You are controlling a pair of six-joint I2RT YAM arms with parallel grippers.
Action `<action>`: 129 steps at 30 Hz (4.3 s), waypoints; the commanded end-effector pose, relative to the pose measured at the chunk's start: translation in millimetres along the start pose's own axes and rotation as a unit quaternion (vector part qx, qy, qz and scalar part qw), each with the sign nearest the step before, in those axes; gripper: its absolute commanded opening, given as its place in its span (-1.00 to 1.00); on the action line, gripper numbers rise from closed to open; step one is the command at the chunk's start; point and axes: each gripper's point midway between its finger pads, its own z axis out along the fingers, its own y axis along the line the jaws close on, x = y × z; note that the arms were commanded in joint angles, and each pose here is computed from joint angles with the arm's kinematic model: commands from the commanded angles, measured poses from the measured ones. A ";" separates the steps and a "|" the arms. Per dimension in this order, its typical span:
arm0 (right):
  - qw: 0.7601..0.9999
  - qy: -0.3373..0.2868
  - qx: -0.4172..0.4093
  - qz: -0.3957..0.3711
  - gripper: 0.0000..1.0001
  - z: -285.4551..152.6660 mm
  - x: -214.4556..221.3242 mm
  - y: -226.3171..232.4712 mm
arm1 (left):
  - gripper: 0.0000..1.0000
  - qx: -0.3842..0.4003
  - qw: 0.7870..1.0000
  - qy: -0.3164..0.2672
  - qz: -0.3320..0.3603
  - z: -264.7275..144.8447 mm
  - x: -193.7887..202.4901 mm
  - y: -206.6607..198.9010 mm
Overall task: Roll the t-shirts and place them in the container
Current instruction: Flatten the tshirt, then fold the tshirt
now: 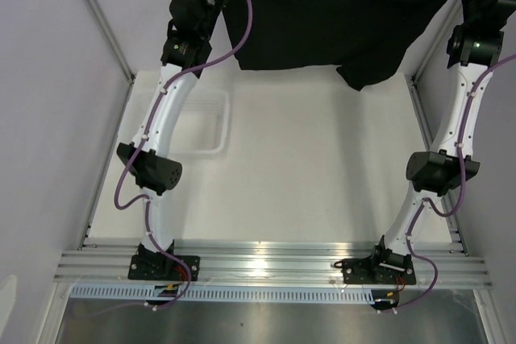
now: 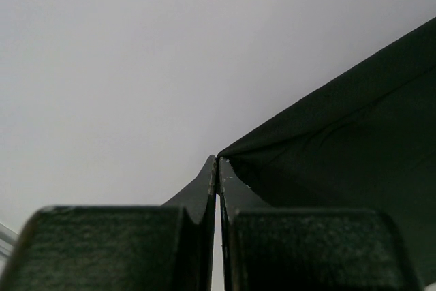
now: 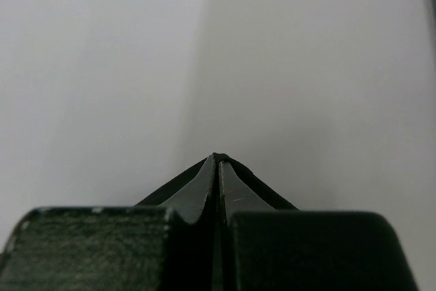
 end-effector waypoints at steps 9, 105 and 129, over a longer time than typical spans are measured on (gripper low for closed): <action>0.987 0.137 0.025 -0.081 -1.00 -78.4 58.2 -9.1 | -0.99 0.073 0.995 0.065 -0.001 -31.1 35.1 -21.0; 0.759 0.489 0.406 0.140 -1.00 -344.3 362.4 -223.2 | -0.99 0.427 0.763 0.482 -0.057 -300.4 302.0 -260.2; 0.758 0.504 0.401 0.104 -0.11 -333.9 370.2 -229.9 | -0.47 0.376 0.784 0.493 -0.030 -269.9 303.1 -245.0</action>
